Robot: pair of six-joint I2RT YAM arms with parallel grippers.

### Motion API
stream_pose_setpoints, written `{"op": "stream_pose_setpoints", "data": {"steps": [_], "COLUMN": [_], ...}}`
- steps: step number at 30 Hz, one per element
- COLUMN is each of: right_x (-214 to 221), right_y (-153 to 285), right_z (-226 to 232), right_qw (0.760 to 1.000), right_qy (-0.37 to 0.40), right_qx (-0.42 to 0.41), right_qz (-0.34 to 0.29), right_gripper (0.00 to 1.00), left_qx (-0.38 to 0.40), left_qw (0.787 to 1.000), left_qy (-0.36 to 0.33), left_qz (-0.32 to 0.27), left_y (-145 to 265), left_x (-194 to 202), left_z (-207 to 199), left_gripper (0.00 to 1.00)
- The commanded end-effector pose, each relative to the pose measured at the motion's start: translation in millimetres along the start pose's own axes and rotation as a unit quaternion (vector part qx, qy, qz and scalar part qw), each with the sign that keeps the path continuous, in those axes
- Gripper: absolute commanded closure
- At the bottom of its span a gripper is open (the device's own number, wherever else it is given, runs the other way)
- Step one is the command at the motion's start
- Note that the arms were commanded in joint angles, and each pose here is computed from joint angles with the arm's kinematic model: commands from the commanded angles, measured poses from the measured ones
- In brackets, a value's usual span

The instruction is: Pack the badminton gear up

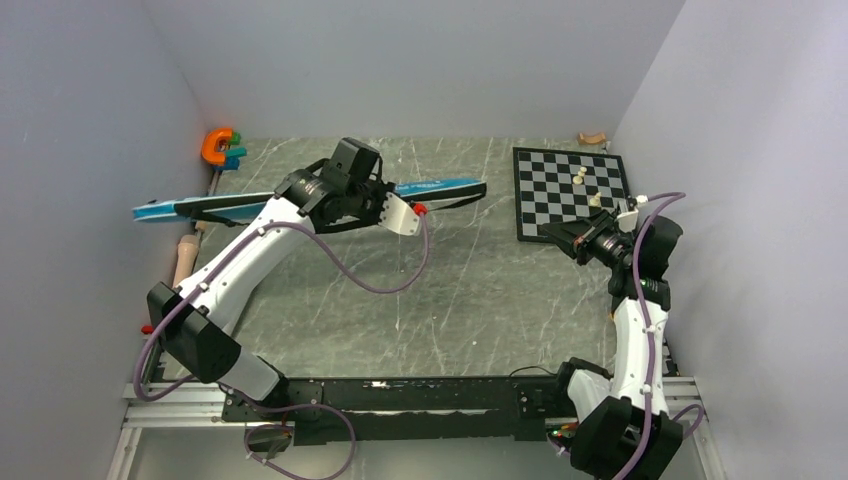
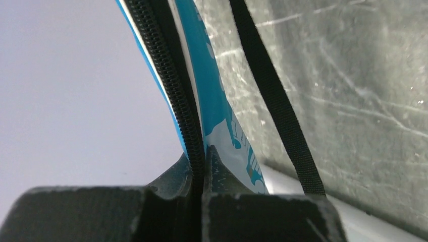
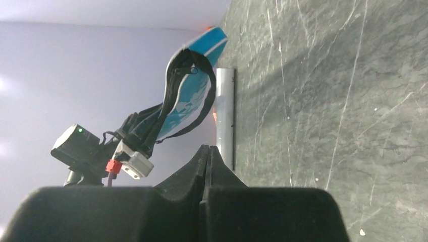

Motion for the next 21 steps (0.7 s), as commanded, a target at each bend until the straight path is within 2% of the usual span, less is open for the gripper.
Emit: {"op": "stream_pose_setpoints", "data": {"steps": [1, 3, 4, 7, 9, 15, 21], "right_x": [-2, -4, -7, -12, -14, -14, -7], "right_y": [0, 2, 3, 8, 10, 6, 2], "right_z": [1, 5, 11, 19, 23, 27, 20], "right_qw": [1.0, 1.0, 0.999, 0.996, 0.993, 0.99, 0.991], "right_qy": [0.009, 0.022, 0.032, 0.061, 0.079, 0.106, 0.101], "right_qx": [0.005, 0.011, 0.02, 0.057, 0.069, 0.082, 0.073], "right_qz": [-0.011, -0.013, -0.02, -0.037, -0.047, -0.053, -0.042], "right_gripper": [1.0, 1.0, 0.96, 0.67, 0.57, 0.53, 0.53], "left_qx": [-0.07, -0.05, -0.037, 0.02, 0.057, 0.145, 0.248], "left_qw": [0.997, 0.998, 0.999, 0.997, 0.993, 0.978, 0.949], "left_qy": [-0.019, -0.024, -0.03, -0.067, -0.092, -0.135, -0.172], "left_qz": [0.012, 0.0, -0.004, -0.028, -0.04, -0.057, -0.086], "left_y": [39, 38, 36, 27, 20, -6, -28], "left_x": [-3, -9, -13, -35, -50, -89, -120], "left_z": [21, 17, 13, -8, -24, -59, -88], "left_gripper": [1.0, 1.0, 1.0, 1.0, 1.0, 1.0, 1.0]}}
Point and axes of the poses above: each gripper's point midway between its finger pads, its own y axis back along the fingers, its own z axis along the line the jaws close on, x = y × z, the point moved 10 cm from there along y, back along the fingers, and after that the axes turned 10 degrees about y, right-handed, at the moved point
